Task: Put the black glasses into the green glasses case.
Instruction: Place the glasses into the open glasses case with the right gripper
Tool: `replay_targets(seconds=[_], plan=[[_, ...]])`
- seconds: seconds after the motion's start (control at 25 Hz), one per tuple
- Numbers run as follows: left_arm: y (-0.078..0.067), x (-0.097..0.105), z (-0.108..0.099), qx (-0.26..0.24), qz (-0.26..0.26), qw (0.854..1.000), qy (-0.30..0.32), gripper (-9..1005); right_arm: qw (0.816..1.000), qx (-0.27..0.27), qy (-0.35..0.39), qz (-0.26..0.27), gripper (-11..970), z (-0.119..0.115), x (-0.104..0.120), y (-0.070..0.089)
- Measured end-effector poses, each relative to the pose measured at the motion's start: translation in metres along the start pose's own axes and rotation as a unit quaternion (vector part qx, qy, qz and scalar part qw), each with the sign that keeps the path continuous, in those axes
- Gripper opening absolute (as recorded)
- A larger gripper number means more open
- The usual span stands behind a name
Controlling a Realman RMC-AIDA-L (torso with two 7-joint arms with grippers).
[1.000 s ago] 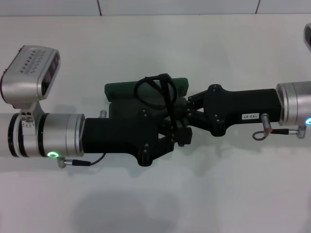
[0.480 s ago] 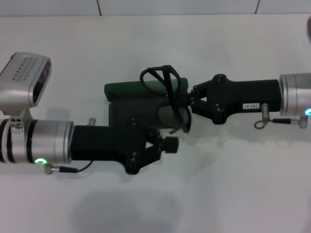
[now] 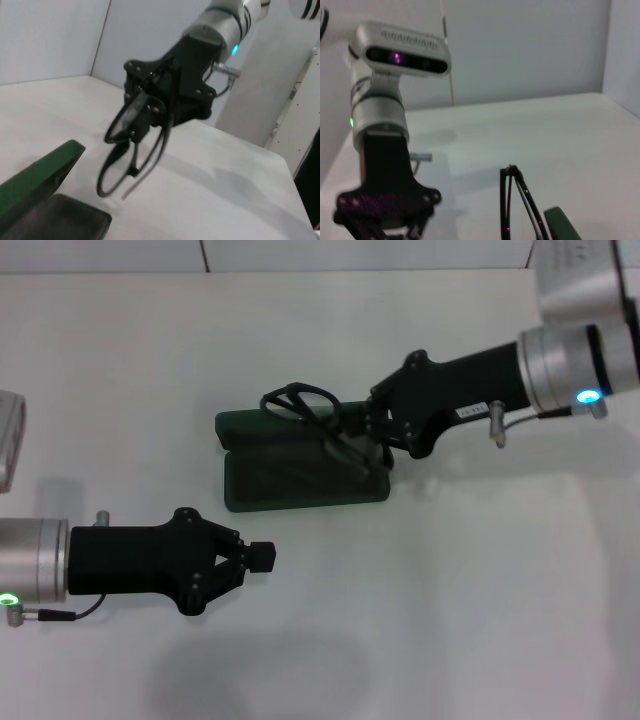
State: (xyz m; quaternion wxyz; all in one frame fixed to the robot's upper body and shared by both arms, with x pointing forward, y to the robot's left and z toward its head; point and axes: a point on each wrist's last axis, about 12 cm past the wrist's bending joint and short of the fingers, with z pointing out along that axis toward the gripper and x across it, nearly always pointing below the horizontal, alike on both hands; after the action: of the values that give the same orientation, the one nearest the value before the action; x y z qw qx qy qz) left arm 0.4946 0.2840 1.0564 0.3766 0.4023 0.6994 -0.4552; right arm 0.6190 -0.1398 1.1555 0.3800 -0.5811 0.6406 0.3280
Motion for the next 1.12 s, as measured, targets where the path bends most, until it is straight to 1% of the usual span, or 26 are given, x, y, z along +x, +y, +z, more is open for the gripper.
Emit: replay_targets(seconds=[0.12,0.2,0.52,0.68,1.12], plan=[[-0.001,0.002,-0.001,-0.002,-0.005,1.0,0.001,8,0.999,0.005,0.037,-0.02,117,0.01,-0.013,-0.005],[-0.002,0.004,-0.001,-0.002,-0.007,1.0,0.001,9,0.998,0.007,0.058,-0.027,118,0.017,-0.017,-0.006],[-0.002,0.005,-0.001,-0.002,-0.012,1.0,0.001,9,0.992,0.014,0.112,-0.047,123,0.037,-0.019,-0.003],[-0.002,0.004,0.0,-0.001,-0.015,1.0,0.001,9,0.99,0.021,0.128,-0.049,125,0.04,-0.019,-0.005],[-0.003,0.004,0.002,0.001,-0.016,1.0,-0.001,10,0.989,0.033,0.134,-0.053,130,0.042,-0.016,-0.007]])
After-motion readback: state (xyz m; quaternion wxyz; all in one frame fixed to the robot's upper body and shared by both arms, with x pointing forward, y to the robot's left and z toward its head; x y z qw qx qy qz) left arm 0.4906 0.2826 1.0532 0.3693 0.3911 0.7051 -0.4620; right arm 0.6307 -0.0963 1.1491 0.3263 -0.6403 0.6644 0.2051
